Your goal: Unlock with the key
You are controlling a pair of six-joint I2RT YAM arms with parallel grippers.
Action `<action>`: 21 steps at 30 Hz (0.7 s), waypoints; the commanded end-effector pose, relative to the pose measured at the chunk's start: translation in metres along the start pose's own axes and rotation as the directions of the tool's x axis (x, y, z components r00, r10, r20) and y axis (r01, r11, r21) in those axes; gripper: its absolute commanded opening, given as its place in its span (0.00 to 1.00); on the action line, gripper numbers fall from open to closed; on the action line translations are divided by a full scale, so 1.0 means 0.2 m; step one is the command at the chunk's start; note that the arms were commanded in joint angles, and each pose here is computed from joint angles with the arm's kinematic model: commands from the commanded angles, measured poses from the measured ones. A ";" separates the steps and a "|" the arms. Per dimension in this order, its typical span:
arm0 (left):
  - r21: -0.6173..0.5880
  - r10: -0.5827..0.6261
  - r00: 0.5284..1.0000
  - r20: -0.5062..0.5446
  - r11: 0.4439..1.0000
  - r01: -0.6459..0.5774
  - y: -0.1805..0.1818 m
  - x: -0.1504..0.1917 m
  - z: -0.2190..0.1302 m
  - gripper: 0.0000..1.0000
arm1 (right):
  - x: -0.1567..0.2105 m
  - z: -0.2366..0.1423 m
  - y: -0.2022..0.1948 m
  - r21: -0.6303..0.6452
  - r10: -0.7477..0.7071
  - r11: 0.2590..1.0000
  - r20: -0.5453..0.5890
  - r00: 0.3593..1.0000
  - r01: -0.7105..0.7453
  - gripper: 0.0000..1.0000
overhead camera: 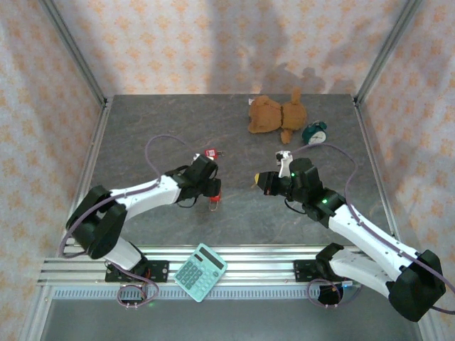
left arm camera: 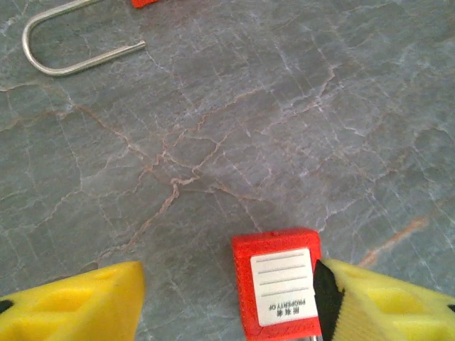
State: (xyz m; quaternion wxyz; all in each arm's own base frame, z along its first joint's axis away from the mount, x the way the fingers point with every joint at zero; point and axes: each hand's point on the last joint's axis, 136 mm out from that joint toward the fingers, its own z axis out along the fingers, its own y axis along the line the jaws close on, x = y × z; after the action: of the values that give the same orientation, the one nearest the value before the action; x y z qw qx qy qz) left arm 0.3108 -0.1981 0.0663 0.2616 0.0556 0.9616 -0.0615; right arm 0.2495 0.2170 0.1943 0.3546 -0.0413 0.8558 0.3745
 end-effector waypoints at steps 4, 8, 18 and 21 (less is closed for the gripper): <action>-0.270 0.029 0.998 -0.059 0.962 -0.043 0.17 -0.06 -0.17 0.59 | -0.01 -0.02 -0.02 0.021 -0.033 0.999 0.020 0.999 0.032 0.10; -0.304 0.001 0.992 0.129 0.952 0.038 0.24 -0.23 -0.39 0.50 | -0.01 -0.03 -0.02 0.030 -0.043 0.999 0.024 0.999 0.043 0.10; 0.118 -0.560 0.720 0.410 0.815 0.567 0.52 -0.30 -0.56 0.29 | -0.03 -0.04 0.00 0.025 -0.085 0.996 0.025 0.996 0.084 0.10; 0.138 -0.610 0.718 0.335 0.786 0.603 0.58 -0.27 -0.49 0.27 | -0.04 -0.05 0.01 0.025 -0.095 0.995 0.023 0.995 0.094 0.10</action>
State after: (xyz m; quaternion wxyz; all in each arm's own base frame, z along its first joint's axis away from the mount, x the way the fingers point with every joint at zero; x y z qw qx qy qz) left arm 0.3214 -0.0650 0.1787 0.4301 -0.2447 0.8632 -0.1002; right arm 0.2466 0.2114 0.1933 0.3653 -0.0617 0.8584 0.3547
